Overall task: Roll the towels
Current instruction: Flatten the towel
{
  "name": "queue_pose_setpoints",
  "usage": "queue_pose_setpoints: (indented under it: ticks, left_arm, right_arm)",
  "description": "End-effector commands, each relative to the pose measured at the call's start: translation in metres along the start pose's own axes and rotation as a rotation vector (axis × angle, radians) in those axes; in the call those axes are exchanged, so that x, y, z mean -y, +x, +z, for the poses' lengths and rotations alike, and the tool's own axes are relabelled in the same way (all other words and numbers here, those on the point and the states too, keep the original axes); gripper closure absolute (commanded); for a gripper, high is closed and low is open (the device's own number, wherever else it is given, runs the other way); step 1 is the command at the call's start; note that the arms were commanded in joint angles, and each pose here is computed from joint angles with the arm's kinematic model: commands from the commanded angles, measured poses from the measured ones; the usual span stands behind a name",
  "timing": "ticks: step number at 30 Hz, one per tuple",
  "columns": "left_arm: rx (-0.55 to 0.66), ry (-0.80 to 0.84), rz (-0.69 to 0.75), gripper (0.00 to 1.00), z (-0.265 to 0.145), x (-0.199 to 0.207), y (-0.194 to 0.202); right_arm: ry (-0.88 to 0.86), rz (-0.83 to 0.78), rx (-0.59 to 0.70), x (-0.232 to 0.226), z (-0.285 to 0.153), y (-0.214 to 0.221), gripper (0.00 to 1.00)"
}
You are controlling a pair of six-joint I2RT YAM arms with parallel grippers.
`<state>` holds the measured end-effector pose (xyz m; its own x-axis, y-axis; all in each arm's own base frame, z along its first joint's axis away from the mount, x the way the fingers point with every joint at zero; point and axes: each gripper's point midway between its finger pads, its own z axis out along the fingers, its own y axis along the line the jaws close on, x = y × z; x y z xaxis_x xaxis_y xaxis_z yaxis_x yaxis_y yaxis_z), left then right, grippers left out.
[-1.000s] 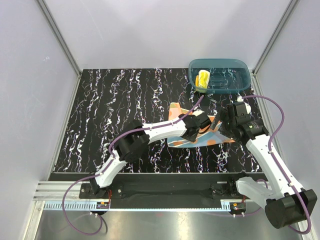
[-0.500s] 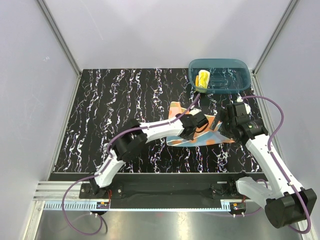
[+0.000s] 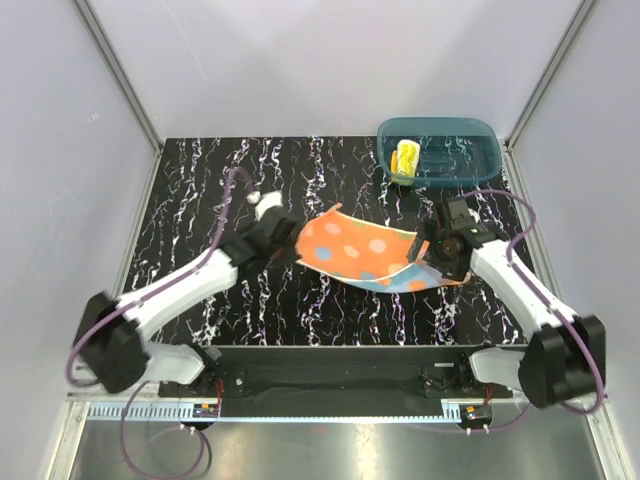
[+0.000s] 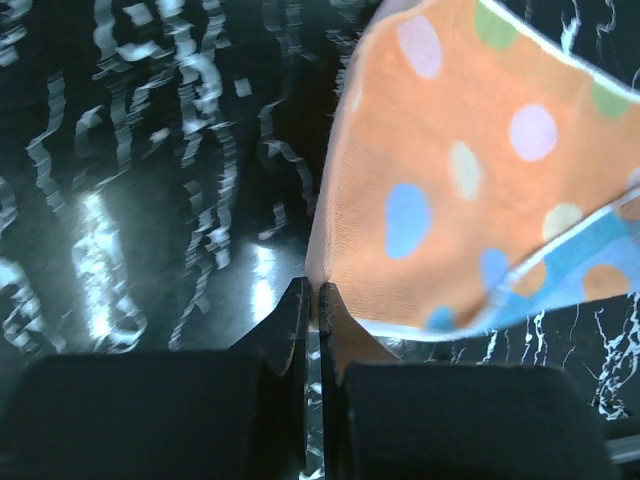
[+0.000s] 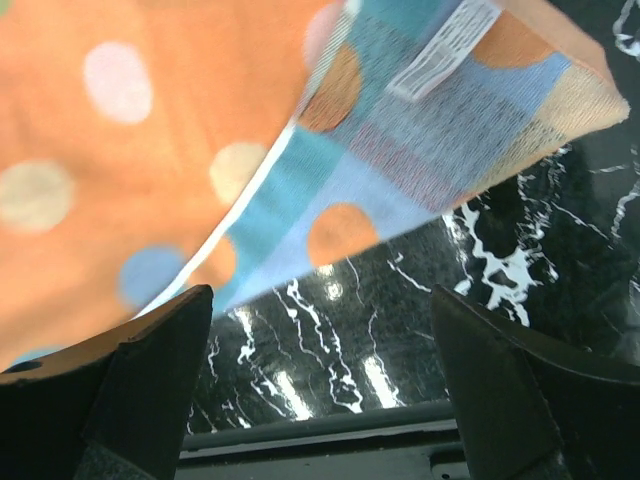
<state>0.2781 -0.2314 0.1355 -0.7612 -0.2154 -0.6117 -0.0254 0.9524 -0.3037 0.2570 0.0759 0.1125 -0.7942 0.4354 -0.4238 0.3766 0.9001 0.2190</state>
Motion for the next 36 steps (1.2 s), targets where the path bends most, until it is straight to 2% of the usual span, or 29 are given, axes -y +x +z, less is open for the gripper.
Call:
queue_pose_setpoints:
  ticks: [1,3,7,9,12,21,25,29,32,33,35,36]
  left_arm:
    - [0.037,-0.001,-0.126,1.00,-0.011,-0.035,0.006]
    - [0.068,-0.013,-0.161,1.00,-0.022,-0.054,0.003]
    - [0.052,-0.135,-0.181,1.00,-0.029,-0.106,0.029]
    - [0.069,-0.154,-0.206,1.00,-0.035,-0.119,0.033]
    - [0.056,-0.172,-0.211,1.00,-0.035,-0.134,0.047]
    - [0.043,-0.177,-0.200,1.00,-0.033,-0.142,0.054]
    - [0.050,-0.179,-0.196,1.00,-0.034,-0.142,0.050]
    - [0.050,-0.180,-0.195,1.00,-0.034,-0.142,0.049]
    - [0.048,-0.182,-0.198,1.00,-0.033,-0.144,0.049]
    - [0.047,-0.183,-0.197,1.00,-0.034,-0.144,0.049]
    - [0.047,-0.186,-0.198,1.00,-0.033,-0.145,0.050]
    - [0.046,-0.190,-0.197,1.00,-0.033,-0.147,0.051]
  right_arm:
    - [-0.029,-0.004,-0.014,-0.015,0.021,-0.007,0.06]
    - [-0.030,0.005,-0.050,-0.021,0.036,-0.004,0.10]
    - [-0.049,-0.009,-0.085,-0.039,0.055,-0.014,0.20]
    - [-0.033,-0.024,-0.116,-0.040,0.070,-0.012,0.25]
    - [-0.027,-0.044,-0.127,-0.049,0.082,-0.021,0.27]
    - [-0.075,-0.065,-0.132,-0.083,0.102,-0.050,0.27]
    - [-0.052,-0.075,-0.165,-0.080,0.118,-0.043,0.28]
    - [-0.029,-0.078,-0.200,-0.074,0.133,-0.032,0.34]
    - [0.002,-0.078,-0.196,-0.066,0.140,-0.029,0.48]
    - [0.005,-0.077,-0.197,-0.065,0.142,-0.028,0.56]
    - [0.009,-0.074,-0.199,-0.064,0.144,-0.027,0.67]
    - [0.007,-0.072,-0.199,-0.065,0.143,-0.027,0.78]
